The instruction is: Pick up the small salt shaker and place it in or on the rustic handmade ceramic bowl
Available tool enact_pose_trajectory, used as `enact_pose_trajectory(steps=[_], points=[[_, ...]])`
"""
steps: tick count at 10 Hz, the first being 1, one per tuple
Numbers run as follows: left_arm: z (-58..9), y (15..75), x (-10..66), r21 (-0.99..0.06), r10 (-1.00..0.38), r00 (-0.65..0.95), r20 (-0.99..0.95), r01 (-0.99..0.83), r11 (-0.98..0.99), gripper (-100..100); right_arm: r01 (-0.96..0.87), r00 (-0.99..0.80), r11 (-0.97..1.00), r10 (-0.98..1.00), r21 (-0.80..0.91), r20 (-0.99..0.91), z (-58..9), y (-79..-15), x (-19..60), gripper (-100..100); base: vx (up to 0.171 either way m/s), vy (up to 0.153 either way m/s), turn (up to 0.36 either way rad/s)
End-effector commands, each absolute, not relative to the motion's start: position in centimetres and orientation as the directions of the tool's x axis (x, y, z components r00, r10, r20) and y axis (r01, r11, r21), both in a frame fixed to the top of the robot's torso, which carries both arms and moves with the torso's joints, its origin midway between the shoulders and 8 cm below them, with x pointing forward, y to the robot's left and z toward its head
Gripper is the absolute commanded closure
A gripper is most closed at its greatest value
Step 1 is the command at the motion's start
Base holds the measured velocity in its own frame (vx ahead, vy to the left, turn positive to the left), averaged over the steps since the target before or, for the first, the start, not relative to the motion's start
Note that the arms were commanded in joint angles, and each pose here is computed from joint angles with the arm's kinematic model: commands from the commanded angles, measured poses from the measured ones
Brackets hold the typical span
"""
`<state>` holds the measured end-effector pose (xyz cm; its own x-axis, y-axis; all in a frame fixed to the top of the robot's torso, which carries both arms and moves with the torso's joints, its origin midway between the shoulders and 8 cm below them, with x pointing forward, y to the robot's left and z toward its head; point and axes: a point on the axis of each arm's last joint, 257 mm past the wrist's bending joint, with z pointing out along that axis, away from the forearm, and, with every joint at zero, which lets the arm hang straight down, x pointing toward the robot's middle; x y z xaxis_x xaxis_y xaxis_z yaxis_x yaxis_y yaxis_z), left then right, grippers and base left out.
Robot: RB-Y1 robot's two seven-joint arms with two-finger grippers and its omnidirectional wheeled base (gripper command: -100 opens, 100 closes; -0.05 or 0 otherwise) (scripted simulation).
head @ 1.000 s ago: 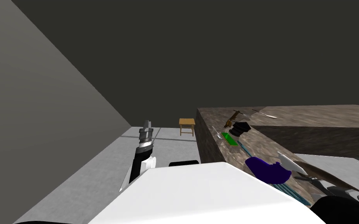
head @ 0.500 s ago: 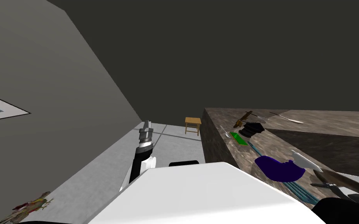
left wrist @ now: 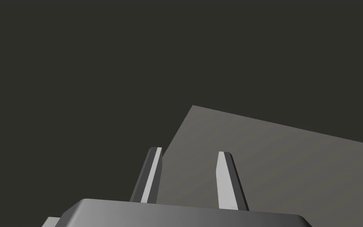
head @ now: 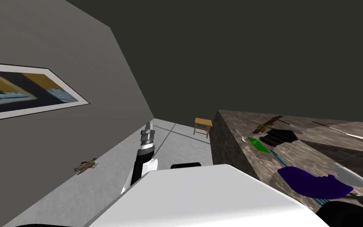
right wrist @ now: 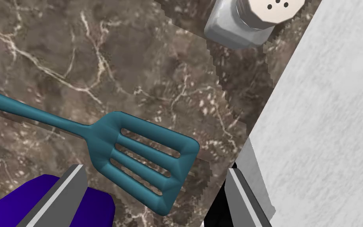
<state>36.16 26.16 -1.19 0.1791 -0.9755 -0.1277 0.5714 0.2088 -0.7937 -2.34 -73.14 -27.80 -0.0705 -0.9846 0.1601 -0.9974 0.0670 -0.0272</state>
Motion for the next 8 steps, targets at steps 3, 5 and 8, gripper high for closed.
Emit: enact_pose_trajectory(steps=[3,5,8], points=[[-1.2,26.2,36.2,-0.794,-0.975,0.179,-0.128,0.571,0.209,0,-0.982,-0.189,0.186,-0.975,-0.035,0.116,-27.5,-72.6,-2.9,-100,-0.144,-0.038,0.181],[-1.2,26.2,36.2,-0.794,-0.975,0.179,-0.128,0.571,0.209,0,-0.962,-0.271,0.268,-0.961,-0.058,0.061,-27.6,-71.6,-2.7,-100,-0.149,-0.130,0.140],[-1.2,26.2,36.2,-0.794,-0.975,0.179,-0.128,0.571,0.209,0,-0.931,-0.355,0.354,-0.935,-0.084,-0.010,-27.9,-70.4,-2.2,-100,-0.110,-0.133,0.071]])
